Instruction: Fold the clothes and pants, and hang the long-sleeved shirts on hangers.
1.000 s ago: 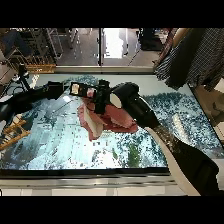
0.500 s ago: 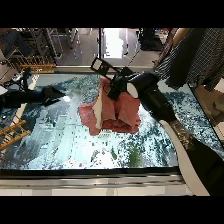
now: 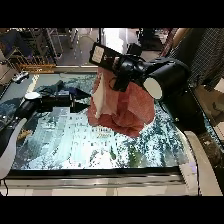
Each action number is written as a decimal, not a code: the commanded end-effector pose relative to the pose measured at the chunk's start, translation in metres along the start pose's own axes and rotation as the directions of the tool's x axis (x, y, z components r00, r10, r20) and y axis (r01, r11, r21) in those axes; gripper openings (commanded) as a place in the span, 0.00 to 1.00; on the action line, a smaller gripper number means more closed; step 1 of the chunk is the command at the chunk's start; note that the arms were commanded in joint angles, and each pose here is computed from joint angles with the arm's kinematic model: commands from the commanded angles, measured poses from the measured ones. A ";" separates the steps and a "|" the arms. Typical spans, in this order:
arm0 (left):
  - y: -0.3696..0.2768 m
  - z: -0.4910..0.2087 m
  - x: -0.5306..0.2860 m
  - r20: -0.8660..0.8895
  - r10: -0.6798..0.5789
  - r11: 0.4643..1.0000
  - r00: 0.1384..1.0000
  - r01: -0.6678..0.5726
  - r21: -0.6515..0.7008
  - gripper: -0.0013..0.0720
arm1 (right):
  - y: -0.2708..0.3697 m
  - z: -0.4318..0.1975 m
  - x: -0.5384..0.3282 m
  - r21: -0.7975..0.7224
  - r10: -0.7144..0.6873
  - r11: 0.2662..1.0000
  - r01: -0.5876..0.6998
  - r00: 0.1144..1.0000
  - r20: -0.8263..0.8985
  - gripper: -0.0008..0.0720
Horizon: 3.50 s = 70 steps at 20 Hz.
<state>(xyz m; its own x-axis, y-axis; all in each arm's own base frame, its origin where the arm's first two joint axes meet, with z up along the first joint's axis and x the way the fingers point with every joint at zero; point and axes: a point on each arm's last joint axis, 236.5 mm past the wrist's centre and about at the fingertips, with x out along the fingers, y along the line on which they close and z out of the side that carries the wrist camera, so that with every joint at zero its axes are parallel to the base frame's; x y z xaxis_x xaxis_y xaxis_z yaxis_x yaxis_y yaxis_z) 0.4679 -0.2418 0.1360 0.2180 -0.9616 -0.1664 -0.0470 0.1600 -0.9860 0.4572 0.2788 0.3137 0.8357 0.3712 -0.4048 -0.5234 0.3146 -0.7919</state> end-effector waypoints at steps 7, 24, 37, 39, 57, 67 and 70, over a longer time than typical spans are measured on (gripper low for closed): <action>-0.016 -0.021 0.026 -0.075 -0.098 0.995 0.992 0.098 -0.004 0.75 | 0.007 0.023 -0.009 -0.130 0.003 0.991 0.003 0.999 0.047 0.03; 0.014 0.104 -0.080 0.369 -0.034 0.961 0.929 -0.071 0.267 0.03 | 0.022 -0.045 -0.006 0.387 0.212 0.903 -0.186 0.977 -0.023 0.03; 0.011 0.095 -0.054 0.342 -0.032 0.957 0.939 -0.070 0.280 0.03 | 0.033 -0.042 -0.009 0.382 0.262 0.892 -0.240 0.965 -0.004 0.03; 0.010 0.093 -0.042 0.343 -0.026 0.957 0.939 -0.076 0.281 0.03 | 0.035 -0.031 -0.009 0.398 0.269 0.878 -0.264 0.962 0.045 0.03; -0.014 0.111 -0.082 0.399 -0.153 0.963 0.904 0.045 0.267 0.03 | 0.057 -0.106 -0.025 0.366 0.382 0.887 -0.281 0.891 -0.245 0.03; -0.067 0.061 -0.064 0.253 -0.223 0.886 0.942 0.087 0.455 0.03 | 0.077 -0.153 0.038 0.468 0.358 0.867 -0.171 0.866 -0.348 0.03; -0.112 0.005 -0.023 0.135 -0.237 0.823 0.962 0.125 0.554 0.03 | 0.041 -0.133 0.064 0.722 0.195 0.690 0.050 0.948 -0.252 0.03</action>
<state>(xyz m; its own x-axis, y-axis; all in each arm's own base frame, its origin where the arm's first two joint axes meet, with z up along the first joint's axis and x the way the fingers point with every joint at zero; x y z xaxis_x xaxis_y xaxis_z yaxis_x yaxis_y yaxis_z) 0.5116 -0.1917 0.2206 0.4560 -0.8878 0.0613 0.4297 0.1594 -0.8888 0.4783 0.1841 0.1760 0.6210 0.1399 -0.7713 -0.6313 0.6725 -0.3863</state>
